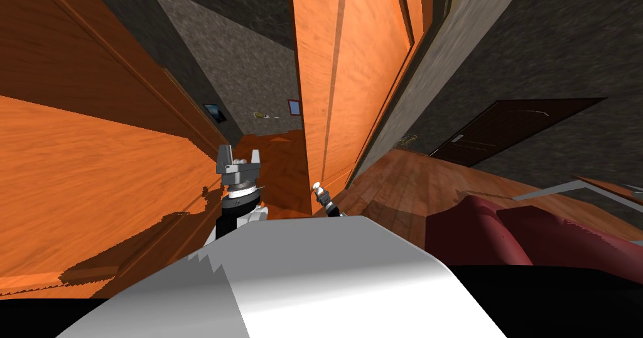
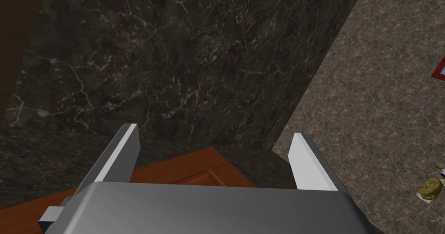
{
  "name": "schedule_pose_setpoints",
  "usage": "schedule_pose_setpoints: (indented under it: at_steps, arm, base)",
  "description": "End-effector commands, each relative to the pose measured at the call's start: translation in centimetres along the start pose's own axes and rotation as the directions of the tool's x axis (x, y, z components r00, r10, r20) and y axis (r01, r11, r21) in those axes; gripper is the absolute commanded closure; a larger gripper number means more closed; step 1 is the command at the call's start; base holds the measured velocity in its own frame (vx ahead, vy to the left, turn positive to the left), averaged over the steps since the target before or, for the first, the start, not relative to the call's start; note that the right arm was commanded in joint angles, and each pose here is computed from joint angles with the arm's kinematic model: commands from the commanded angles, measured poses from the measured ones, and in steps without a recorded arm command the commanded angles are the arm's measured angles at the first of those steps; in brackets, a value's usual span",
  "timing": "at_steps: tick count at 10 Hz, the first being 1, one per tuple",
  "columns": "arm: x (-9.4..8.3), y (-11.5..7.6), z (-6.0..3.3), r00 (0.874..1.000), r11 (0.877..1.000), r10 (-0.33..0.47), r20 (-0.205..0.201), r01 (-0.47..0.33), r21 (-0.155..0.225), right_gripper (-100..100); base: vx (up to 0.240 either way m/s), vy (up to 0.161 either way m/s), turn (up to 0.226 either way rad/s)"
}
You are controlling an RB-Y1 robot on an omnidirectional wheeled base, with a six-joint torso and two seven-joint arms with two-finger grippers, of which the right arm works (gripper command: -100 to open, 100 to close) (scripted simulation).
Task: Push the door open
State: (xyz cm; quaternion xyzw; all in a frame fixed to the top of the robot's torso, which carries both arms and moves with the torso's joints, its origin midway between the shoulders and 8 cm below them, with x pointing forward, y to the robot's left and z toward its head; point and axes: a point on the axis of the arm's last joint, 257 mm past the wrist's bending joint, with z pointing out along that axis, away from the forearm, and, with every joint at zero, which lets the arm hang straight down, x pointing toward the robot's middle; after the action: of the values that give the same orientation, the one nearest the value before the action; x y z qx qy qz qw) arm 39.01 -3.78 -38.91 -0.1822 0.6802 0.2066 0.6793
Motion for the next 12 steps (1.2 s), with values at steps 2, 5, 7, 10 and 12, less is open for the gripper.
schedule_pose_setpoints:
  at_steps: [2,5,7,10,12]
  arm:
    - [-0.12,0.06,0.10,0.998,0.998,0.069,0.004,-0.069,0.001,100]
    - [-0.16,0.11,0.21,0.990,0.990,0.143,0.007,-0.143,0.002,100]
    - [-0.20,0.16,0.30,0.980,0.980,0.199,0.009,-0.199,0.002,100]
    - [-0.26,0.24,0.46,0.955,0.955,0.296,0.012,-0.296,0.002,100]
    - [-0.28,0.26,0.51,0.943,0.943,0.333,0.013,-0.333,0.002,100]
  base:
    - [0.029,0.017,-0.033]
    - [0.026,0.024,-0.034]
    - [0.033,0.022,-0.026]
    - [0.042,0.035,-0.042]
    - [0.036,0.028,-0.024]
